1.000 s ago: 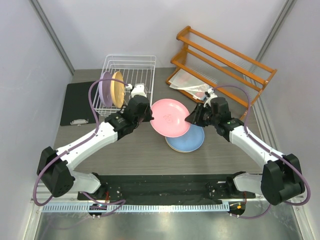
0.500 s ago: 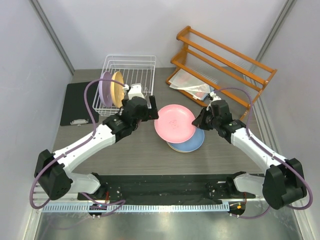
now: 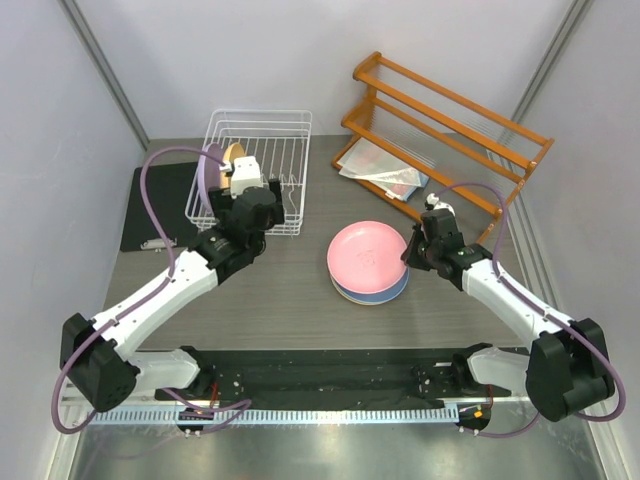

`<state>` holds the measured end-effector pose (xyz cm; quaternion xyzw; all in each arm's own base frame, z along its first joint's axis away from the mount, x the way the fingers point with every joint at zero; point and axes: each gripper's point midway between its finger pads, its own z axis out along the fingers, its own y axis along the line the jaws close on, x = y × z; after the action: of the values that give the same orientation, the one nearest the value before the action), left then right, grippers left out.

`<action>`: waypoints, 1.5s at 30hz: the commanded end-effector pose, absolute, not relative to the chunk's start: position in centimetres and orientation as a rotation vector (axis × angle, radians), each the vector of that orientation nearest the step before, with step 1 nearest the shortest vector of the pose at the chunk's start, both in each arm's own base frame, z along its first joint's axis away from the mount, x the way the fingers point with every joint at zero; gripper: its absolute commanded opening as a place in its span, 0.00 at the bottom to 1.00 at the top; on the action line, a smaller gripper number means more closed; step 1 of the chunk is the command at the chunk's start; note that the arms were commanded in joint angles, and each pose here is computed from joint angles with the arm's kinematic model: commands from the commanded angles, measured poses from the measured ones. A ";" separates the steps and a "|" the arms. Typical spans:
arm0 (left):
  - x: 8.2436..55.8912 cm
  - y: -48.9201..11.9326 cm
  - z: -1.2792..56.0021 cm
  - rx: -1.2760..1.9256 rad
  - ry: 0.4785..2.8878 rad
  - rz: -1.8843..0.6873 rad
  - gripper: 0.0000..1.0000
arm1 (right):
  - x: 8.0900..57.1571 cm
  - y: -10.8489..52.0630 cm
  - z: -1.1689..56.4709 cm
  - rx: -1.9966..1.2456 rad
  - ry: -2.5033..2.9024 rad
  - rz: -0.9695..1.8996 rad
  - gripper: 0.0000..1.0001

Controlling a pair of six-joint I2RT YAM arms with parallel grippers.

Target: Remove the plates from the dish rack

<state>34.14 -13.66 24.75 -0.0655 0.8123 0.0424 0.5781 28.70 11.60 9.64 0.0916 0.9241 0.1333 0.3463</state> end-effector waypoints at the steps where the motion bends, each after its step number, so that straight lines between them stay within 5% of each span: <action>1: 35.6 -11.6 26.2 -0.196 1.837 0.191 0.99 | 29.8 11.5 10.4 0.244 2.357 0.324 0.01; 6: 36.8 -10.0 26.2 -0.228 1.836 0.210 0.99 | 29.7 11.7 10.2 0.237 2.370 0.333 0.09; 14: 38.7 -8.6 26.3 -0.248 1.843 0.236 1.00 | 29.5 11.8 11.0 0.204 2.362 0.341 0.35; 15: 39.0 -8.6 26.3 -0.238 1.842 0.233 0.99 | 29.4 11.5 11.0 0.207 2.365 0.326 0.51; 18: 39.8 -8.2 25.9 -0.246 1.852 0.246 0.99 | 29.5 10.4 11.5 0.228 2.353 0.252 0.62; 33: 46.6 -4.9 23.3 -0.281 1.824 0.506 0.97 | 29.9 8.2 14.8 0.229 2.274 0.124 0.68; 39: 48.9 -4.0 22.7 -0.312 1.799 0.540 0.74 | 29.9 8.4 14.3 0.232 2.287 0.135 0.68; 45: 49.2 -4.0 22.9 -0.323 1.792 0.555 0.29 | 30.3 8.6 13.9 0.230 2.299 0.131 0.68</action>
<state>48.26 -4.26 19.17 -0.1017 0.8007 0.2418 0.5386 29.38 8.20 13.06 0.0971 0.9149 0.0479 0.3888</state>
